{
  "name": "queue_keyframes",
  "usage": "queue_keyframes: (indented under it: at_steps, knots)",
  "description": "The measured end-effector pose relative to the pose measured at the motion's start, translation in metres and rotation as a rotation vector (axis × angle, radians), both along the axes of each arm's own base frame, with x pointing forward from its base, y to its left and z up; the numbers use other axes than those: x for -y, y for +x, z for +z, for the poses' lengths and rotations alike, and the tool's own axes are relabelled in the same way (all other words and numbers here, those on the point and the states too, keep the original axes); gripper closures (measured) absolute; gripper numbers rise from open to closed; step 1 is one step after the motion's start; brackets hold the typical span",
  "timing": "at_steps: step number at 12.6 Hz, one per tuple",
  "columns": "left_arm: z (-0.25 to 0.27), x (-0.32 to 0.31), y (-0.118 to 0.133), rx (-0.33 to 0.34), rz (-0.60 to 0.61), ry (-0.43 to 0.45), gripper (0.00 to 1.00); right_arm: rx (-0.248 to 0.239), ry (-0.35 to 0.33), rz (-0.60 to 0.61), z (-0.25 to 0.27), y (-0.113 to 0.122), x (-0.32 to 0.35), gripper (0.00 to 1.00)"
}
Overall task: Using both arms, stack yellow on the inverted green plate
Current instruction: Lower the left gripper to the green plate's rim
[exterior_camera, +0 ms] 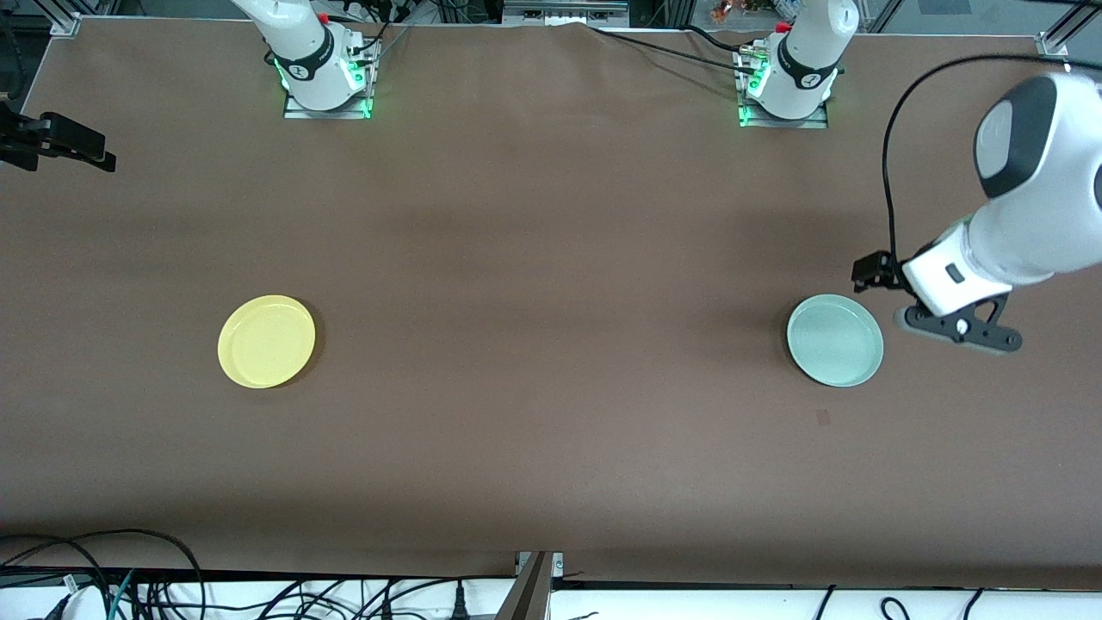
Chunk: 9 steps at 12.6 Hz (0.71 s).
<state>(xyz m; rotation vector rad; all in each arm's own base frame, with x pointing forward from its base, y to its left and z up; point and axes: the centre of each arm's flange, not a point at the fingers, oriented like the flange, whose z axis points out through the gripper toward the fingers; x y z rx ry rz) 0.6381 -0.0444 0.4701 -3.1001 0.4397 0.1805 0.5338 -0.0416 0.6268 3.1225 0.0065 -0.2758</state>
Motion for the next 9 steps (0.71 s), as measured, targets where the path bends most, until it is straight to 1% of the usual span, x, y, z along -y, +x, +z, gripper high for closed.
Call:
queue_keyframes:
  at_steps: [1, 3, 4, 7, 9]
  knots:
    - [-0.019, -0.008, 0.009, -0.011, -0.011, -0.005, 0.00, 0.000, 0.000, 0.000, 0.000, 0.000, 0.000, 0.00]
    - [-0.070, -0.030, 0.022, -0.056, -0.021, -0.016, 0.00, 0.000, 0.000, 0.000, 0.000, 0.000, 0.000, 0.00]
    - [-0.096, -0.045, 0.029, -0.061, -0.023, -0.024, 0.00, 0.000, 0.000, 0.000, 0.000, 0.000, 0.000, 0.00]
    - [-0.175, -0.099, 0.047, -0.023, -0.087, -0.055, 0.00, 0.000, 0.000, -0.001, 0.000, 0.000, 0.000, 0.00]
    - [-0.226, -0.123, 0.047, 0.001, -0.151, -0.072, 0.00, 0.000, 0.000, -0.001, 0.000, 0.000, 0.001, 0.00]
